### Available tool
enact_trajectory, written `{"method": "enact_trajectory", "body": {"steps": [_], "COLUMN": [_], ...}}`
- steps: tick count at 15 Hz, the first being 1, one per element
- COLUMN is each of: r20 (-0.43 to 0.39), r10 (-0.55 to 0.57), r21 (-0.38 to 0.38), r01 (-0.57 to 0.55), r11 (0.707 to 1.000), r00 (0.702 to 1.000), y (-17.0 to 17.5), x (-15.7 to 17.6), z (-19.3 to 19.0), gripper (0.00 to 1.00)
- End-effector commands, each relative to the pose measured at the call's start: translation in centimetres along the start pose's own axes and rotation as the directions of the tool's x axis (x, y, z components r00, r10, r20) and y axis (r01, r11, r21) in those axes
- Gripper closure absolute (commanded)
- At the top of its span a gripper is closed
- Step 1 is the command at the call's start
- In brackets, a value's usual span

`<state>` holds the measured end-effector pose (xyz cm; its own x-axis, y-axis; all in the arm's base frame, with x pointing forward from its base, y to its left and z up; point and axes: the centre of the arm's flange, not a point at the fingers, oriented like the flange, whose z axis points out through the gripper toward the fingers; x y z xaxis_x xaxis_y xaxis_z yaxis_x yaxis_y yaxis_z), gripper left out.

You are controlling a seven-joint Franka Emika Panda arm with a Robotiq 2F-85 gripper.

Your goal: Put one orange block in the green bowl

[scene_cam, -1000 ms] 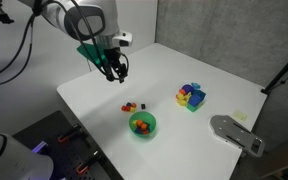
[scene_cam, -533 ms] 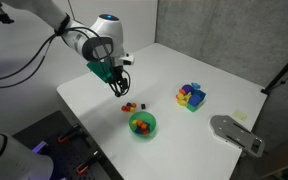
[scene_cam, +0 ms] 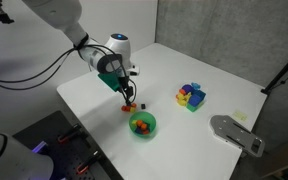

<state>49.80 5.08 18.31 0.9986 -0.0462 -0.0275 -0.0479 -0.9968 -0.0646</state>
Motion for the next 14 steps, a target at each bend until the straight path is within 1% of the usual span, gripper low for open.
{"method": "enact_trajectory", "body": {"steps": [1, 8, 14], "r20": [-0.012, -0.013, -0.027], "r10": [0.004, 0.021, 0.030], "r21": [0.005, -0.008, -0.035], "r01": [-0.004, -0.021, -0.031], "r11": [1.000, 1.000, 0.999], "r00": [1.000, 1.000, 0.999], "y": [-0.1, 0.5, 2.0], "x": [3.5, 6.7, 8.0], "z": [3.0, 8.5, 11.2], "gripper": [0.00, 0.00, 0.00]}}
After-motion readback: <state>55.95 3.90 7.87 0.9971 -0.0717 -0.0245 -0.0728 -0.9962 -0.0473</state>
